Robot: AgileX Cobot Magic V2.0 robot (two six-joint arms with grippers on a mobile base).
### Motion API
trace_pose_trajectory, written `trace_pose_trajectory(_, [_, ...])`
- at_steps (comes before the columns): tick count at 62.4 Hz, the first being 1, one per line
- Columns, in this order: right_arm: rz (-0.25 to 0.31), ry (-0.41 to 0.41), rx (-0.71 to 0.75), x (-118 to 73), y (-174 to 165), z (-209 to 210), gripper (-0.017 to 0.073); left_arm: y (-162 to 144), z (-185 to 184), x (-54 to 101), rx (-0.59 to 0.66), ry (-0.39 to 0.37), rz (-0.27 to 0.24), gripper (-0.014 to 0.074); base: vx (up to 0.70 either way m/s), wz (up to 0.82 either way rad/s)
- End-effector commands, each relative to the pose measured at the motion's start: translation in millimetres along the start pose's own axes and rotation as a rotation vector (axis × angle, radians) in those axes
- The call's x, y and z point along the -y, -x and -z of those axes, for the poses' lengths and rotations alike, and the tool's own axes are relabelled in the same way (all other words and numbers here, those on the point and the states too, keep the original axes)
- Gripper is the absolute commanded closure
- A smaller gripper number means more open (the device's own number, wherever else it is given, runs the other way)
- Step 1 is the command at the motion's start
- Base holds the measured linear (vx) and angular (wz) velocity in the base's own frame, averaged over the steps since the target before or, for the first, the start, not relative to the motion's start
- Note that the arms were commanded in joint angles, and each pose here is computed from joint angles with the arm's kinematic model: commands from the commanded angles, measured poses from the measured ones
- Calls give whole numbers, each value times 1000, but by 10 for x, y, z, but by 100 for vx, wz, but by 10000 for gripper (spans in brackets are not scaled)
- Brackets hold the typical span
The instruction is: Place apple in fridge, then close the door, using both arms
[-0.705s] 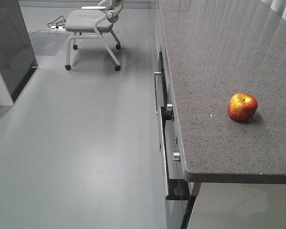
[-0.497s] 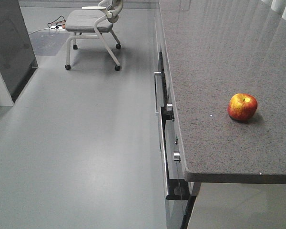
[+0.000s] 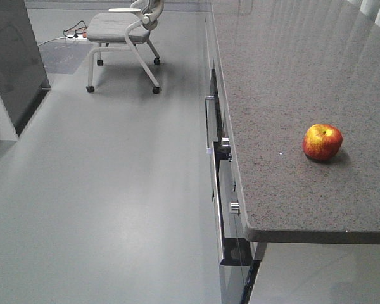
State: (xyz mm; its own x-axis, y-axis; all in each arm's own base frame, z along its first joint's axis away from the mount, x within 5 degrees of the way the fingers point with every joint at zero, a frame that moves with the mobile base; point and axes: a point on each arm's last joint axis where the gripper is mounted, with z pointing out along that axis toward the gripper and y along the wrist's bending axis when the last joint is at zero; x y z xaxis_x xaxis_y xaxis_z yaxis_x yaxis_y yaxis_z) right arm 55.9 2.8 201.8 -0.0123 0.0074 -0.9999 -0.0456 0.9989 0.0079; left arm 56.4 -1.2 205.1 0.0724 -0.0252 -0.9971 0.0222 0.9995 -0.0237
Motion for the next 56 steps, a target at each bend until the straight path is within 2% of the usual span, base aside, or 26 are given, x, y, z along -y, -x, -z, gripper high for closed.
trace_pose_trajectory(1, [-6, -1, 142, -2, 410, 83, 563, 4, 8, -5, 67, 4, 6, 600, 0, 0])
trace_pose_trajectory(13, [47, -4, 36, -5, 963, 89, 563, 4, 8, -5, 67, 4, 6, 600, 0, 0])
trace_pose_trajectory(28, [131, -34, -169, 30, 1401, -160, 563, 4, 8, -5, 67, 4, 6, 600, 0, 0])
trace_pose_trajectory(34, [150, -42, -294, 47, 1451, -333, 563, 4, 8, -5, 67, 4, 6, 600, 0, 0])
trace_pose_trajectory(41, [146, -37, -418, 50, 1399, -548, 563, 4, 8, -5, 67, 4, 6, 600, 0, 0])
trace_pose_trajectory(56, [148, -25, -574, 53, 1195, -899, 563, 4, 8, -5, 67, 4, 6, 600, 0, 0])
